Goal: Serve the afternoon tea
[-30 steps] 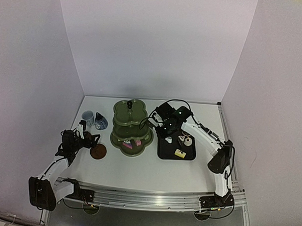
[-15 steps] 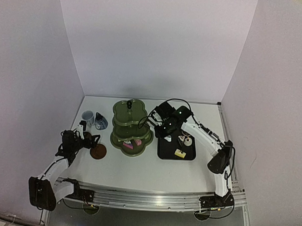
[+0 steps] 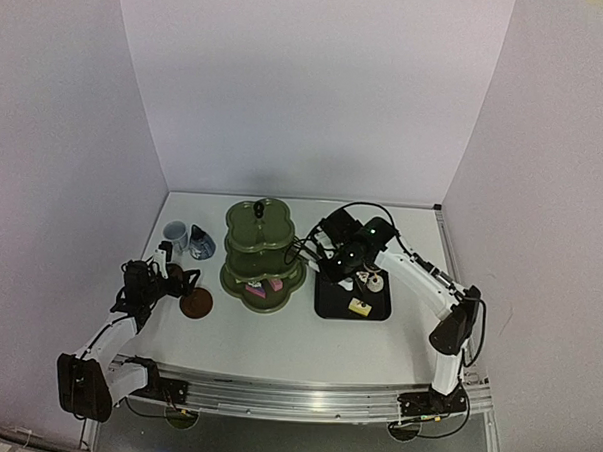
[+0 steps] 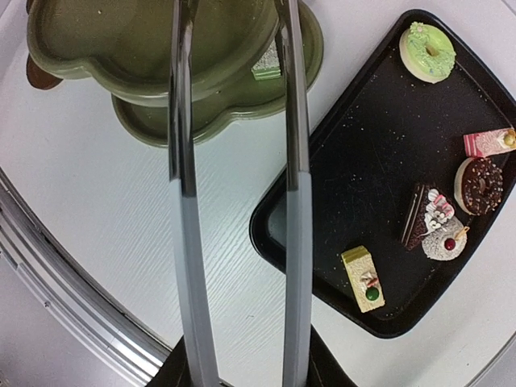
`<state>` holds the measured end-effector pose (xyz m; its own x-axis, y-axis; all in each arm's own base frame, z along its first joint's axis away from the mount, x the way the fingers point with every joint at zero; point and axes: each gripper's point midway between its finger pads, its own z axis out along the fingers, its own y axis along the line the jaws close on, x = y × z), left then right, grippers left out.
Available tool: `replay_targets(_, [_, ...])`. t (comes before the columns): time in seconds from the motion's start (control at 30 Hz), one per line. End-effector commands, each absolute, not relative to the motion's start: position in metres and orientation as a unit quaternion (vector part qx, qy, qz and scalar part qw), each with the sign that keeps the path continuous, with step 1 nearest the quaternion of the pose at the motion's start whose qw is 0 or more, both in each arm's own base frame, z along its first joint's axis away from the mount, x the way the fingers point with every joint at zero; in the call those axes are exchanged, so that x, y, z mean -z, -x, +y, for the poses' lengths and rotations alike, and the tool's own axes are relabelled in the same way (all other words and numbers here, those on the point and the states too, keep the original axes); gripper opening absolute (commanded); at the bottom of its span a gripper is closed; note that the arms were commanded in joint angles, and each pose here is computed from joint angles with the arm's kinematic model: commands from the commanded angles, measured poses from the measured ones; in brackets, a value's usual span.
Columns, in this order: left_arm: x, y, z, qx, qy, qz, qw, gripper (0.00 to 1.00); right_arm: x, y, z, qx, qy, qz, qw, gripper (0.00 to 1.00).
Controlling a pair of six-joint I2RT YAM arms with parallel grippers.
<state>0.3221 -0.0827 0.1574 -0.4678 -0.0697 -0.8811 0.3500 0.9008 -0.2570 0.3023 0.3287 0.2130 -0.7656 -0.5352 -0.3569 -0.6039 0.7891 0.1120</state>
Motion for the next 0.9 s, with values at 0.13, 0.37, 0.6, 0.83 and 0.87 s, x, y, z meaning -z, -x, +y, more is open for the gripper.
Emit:
replay_targets(0.13, [-0.165, -0.324, -0.084, 0.207, -0.096, 0.823, 0.52, 0.97, -0.25, -0.29, 0.308, -0.117, 0.27, 0.936, 0.195, 0.32])
replay_targets(0.37, [-0.166, -0.32, -0.091, 0.222, -0.116, 0.819, 0.516, 0.96, -0.244, -0.3, 0.256, -0.067, 0.183, 0.962, 0.191, 0.32])
replay_targets(0.6, [-0.181, -0.318, -0.1, 0.246, -0.132, 0.812, 0.513, 0.95, -0.224, -0.349, 0.237, -0.056, 0.104, 0.976, 0.181, 0.32])
replay_targets(0.83, [-0.18, -0.32, -0.11, 0.279, -0.139, 0.812, 0.493, 0.98, -0.19, -0.403, 0.235, -0.047, 0.054, 0.982, 0.175, 0.32])
replay_targets(0.87, [-0.178, -0.32, -0.11, 0.28, -0.137, 0.813, 0.492, 0.98, -0.182, -0.41, 0.235, -0.049, 0.047, 0.983, 0.171, 0.32])
